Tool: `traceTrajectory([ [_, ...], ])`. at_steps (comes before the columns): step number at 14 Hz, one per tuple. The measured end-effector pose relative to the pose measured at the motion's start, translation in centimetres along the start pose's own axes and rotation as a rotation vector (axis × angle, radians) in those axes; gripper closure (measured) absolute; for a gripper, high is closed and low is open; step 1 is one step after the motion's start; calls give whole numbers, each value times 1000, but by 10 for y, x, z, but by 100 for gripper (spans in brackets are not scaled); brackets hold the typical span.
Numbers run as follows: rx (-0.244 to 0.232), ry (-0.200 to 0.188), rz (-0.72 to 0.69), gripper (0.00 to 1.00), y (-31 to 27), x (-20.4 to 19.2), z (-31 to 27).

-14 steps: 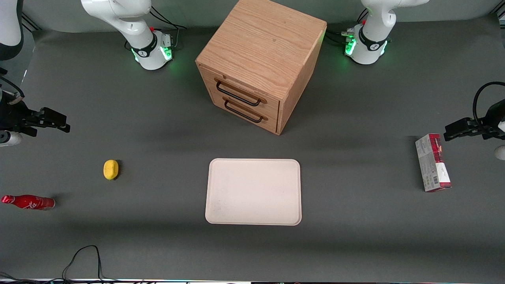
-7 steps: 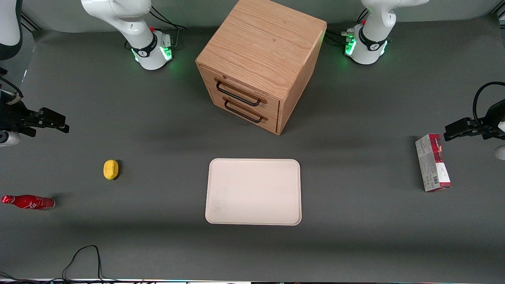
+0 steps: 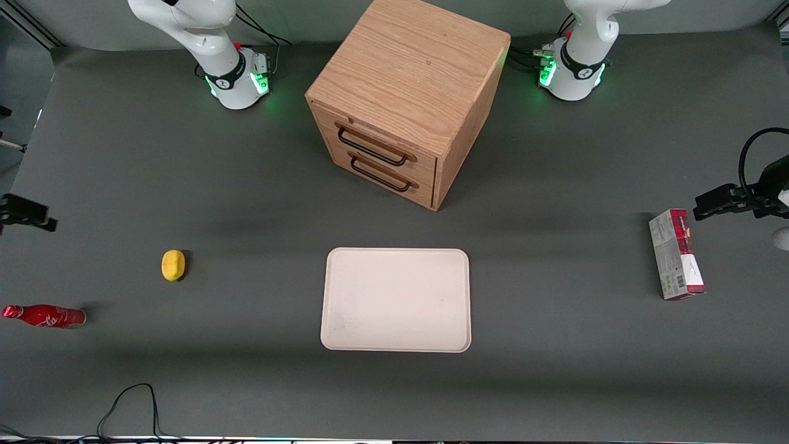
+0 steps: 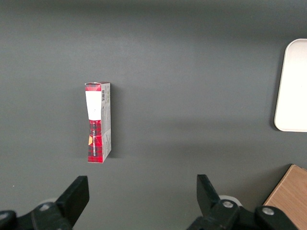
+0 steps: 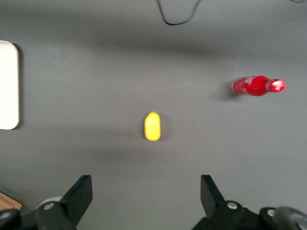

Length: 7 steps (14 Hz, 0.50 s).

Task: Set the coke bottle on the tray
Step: 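Move the right gripper over the red Coca-Cola bottle lying on the table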

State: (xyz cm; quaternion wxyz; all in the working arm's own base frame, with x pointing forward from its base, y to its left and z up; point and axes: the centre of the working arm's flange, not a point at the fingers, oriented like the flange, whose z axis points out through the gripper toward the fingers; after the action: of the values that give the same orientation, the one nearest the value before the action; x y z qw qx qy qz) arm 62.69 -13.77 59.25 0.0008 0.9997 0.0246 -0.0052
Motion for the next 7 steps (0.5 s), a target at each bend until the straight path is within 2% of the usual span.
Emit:
traceTrajectory([
  [4, 3, 5, 6, 0, 108, 24, 37],
  [7, -4, 53, 51, 0, 166, 34, 68],
])
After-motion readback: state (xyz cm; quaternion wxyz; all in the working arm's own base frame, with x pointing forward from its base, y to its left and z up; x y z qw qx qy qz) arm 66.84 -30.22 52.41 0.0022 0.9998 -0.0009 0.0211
